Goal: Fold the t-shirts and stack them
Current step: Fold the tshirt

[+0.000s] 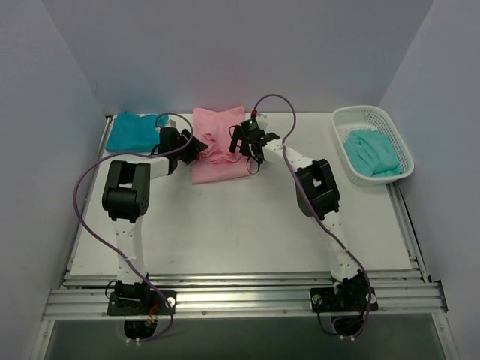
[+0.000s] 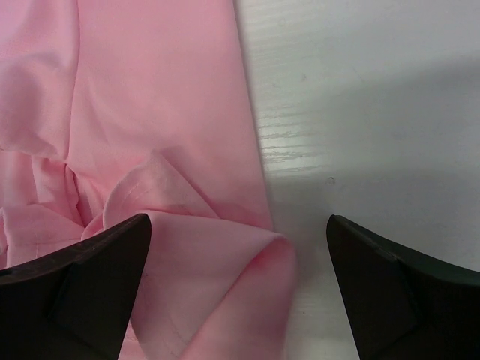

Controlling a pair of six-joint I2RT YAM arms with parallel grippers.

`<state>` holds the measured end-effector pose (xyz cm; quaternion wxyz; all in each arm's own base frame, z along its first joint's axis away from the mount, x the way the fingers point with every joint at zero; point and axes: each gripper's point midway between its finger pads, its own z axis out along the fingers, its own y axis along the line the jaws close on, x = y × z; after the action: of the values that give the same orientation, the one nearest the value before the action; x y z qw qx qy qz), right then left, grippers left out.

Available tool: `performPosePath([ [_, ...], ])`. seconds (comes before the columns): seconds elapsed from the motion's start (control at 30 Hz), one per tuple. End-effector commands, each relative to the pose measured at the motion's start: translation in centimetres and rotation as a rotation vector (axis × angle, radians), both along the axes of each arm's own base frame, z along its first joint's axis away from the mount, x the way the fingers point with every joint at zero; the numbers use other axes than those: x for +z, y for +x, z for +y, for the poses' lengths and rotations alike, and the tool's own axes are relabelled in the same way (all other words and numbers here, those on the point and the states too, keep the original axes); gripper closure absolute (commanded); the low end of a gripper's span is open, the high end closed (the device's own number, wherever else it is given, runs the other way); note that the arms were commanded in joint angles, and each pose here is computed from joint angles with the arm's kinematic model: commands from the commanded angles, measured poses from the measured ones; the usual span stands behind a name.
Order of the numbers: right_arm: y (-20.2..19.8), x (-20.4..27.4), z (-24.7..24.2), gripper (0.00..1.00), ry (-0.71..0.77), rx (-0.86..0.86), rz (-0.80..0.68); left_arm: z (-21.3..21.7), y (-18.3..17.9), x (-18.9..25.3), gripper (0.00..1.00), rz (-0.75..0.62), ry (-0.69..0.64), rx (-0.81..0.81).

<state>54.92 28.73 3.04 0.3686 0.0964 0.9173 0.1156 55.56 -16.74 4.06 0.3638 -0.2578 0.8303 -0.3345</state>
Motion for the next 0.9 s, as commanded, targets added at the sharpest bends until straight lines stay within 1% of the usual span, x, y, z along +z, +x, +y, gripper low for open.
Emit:
performPosePath([
  [0.0, 0.3, 0.2, -0.5, 0.00, -0.008, -0.007, 0.006, 0.0, 1.7, 1.5, 0.35, -0.077, 0.004, -0.016],
  [0.03, 0.3, 0.6, -0.5, 0.00, -0.004, -0.006, 0.000, 0.0, 1.7, 1.8, 0.20, -0.085, 0.005, -0.021],
  [0.07, 0.3, 0.9, -0.5, 0.00, -0.001, -0.008, -0.006, 0.0, 1.8, 2.1, 0.13, -0.091, 0.005, -0.022],
  [0.1, 0.4, 1.8, -0.3, 0.00, 0.006, -0.006, -0.021, 0.0, 1.9, 2.6, 0.03, -0.105, 0.011, -0.026],
  [0.13, 0.5, 2.3, -0.5, 0.00, 0.004, -0.012, -0.030, 0.0, 1.9, 2.9, 0.03, -0.113, 0.014, -0.028],
  [0.2, 0.6, 3.4, -0.7, 0.00, -0.003, -0.016, -0.050, 0.0, 2.2, 4.6, 0.06, -0.144, 0.014, -0.036],
  [0.27, 0.8, 5.8, -1.1, 0.00, -0.008, -0.032, -0.091, 0.1, 2.3, 5.8, 0.06, -0.167, 0.009, -0.042],
  [0.3, 0.7, 7.7, -1.3, 0.00, -0.008, -0.033, -0.119, 0.2, 2.3, 7.4, 0.06, -0.195, 0.006, -0.044],
  [0.37, 0.6, 9.5, -1.7, 0.00, -0.019, -0.046, -0.149, 0.3, 2.2, 9.0, 0.06, -0.221, 0.008, -0.046],
  [0.4, 0.5, 10.5, -1.9, 0.00, -0.021, -0.050, -0.165, 0.4, 2.1, 10.8, 0.06, -0.252, 0.007, -0.047],
  [0.43, 0.2, 12.5, -1.9, 0.00, -0.018, -0.047, -0.195, 0.6, 2.0, 11.9, 0.06, -0.271, 0.008, -0.047],
  [0.47, -0.1, 13.3, -2.1, 0.00, -0.028, -0.053, -0.204, 0.8, 1.9, 12.6, 0.06, -0.279, 0.011, -0.047],
  [0.5, -0.3, 14.1, -2.2, 0.00, -0.028, -0.052, -0.217, 1.0, 1.6, 14.7, 0.06, -0.314, 0.015, -0.048],
  [0.57, -1.1, 16.7, -1.9, 0.00, -0.024, -0.043, -0.252, 1.4, 1.2, 16.6, 0.06, -0.340, 0.021, -0.041],
  [0.6, -1.5, 18.0, -1.9, 0.00, -0.018, -0.042, -0.271, 1.6, 0.8, 18.7, 0.06, -0.378, 0.028, -0.041],
  [0.67, -2.3, 19.2, -1.1, 0.00, -0.010, -0.022, -0.283, 2.2, 0.2, 20.1, 0.06, -0.392, 0.043, -0.029],
  [0.7, -2.9, 20.2, -0.8, 0.00, 0.002, -0.011, -0.292, 2.5, -0.3, 22.0, 0.06, -0.420, 0.047, -0.019],
  [0.77, -3.9, 20.4, 0.4, 0.00, 0.012, 0.019, -0.288, 3.0, -1.0, 22.5, 0.06, -0.418, 0.062, -0.001],
  [0.8, -4.5, 20.7, 0.9, 0.00, 0.023, 0.037, -0.287, 3.2, -1.5, 23.6, 0.06, -0.437, 0.068, 0.003],
  [0.87, -5.8, 19.9, 2.3, 0.00, 0.029, 0.069, -0.270, 3.5, -2.0, 23.1, 0.06, -0.413, 0.084, 0.011],
])
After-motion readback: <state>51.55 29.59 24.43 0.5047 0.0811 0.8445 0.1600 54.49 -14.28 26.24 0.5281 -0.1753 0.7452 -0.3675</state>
